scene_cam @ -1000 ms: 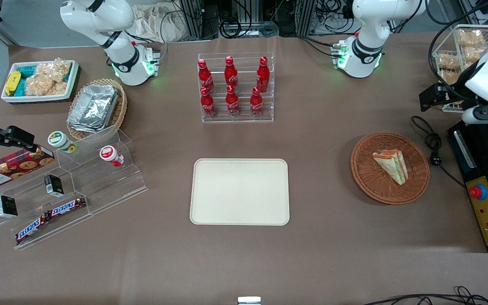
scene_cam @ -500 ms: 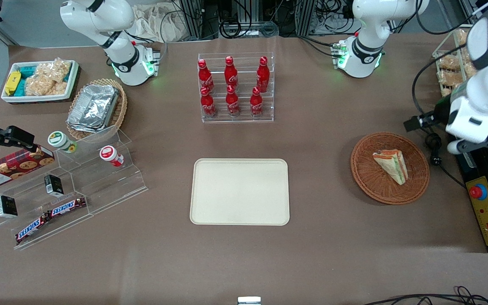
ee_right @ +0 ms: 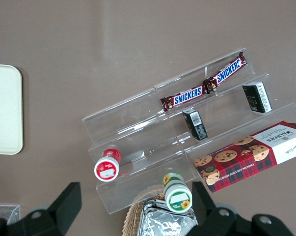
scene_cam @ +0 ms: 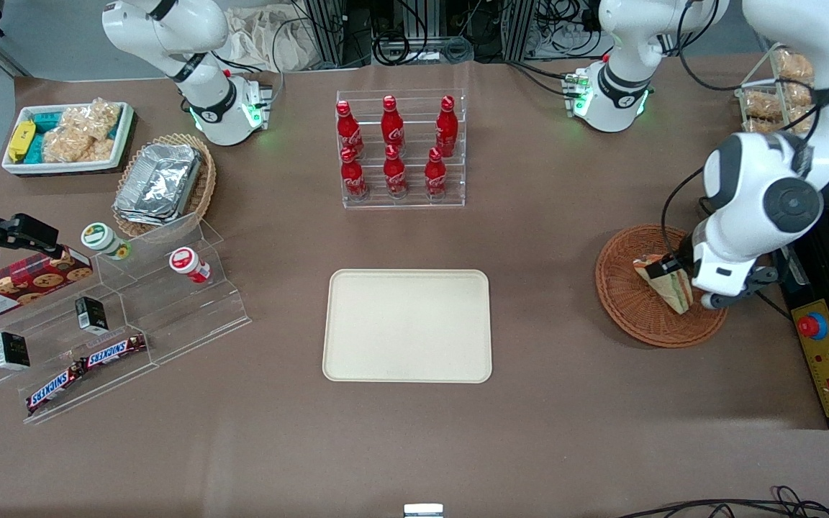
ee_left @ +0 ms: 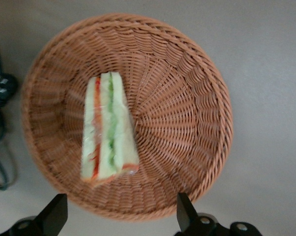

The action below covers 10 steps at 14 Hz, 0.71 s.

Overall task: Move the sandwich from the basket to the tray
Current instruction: 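Lower the left gripper and close it on the wrapped sandwich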

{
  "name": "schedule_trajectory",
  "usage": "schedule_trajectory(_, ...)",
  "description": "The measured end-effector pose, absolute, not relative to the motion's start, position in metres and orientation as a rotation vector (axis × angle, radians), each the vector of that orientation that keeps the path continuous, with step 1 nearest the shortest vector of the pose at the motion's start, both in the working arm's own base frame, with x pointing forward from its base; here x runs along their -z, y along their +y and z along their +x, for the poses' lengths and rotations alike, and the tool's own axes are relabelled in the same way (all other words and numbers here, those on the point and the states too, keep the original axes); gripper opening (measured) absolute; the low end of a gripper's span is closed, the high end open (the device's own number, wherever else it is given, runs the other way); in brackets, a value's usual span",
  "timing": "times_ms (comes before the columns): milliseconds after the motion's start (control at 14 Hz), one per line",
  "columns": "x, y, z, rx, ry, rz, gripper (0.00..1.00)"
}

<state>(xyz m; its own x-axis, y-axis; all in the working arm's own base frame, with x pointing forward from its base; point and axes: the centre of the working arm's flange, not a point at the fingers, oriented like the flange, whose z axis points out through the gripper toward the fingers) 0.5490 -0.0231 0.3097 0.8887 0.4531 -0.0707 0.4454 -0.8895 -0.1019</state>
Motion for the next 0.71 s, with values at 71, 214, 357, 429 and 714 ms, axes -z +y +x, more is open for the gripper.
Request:
schedule_trajectory(71, -0.294, -0.018, 0.551, -0.143, -0.733, -2.968, 1.00)
schedule_trajectory(214, -0.274, -0.003, 0.554, -0.136, -0.776, -2.959, 1.00)
schedule_trajectory(357, -0.268, 0.009, 0.554, -0.134, -0.805, -2.948, 1.00)
schedule_trajectory(429, -0.268, 0.011, 0.555, -0.132, -0.810, -2.946, 1.00)
schedule_trajectory(714, -0.274, 0.010, 0.557, -0.108, -0.824, -2.947, 1.00)
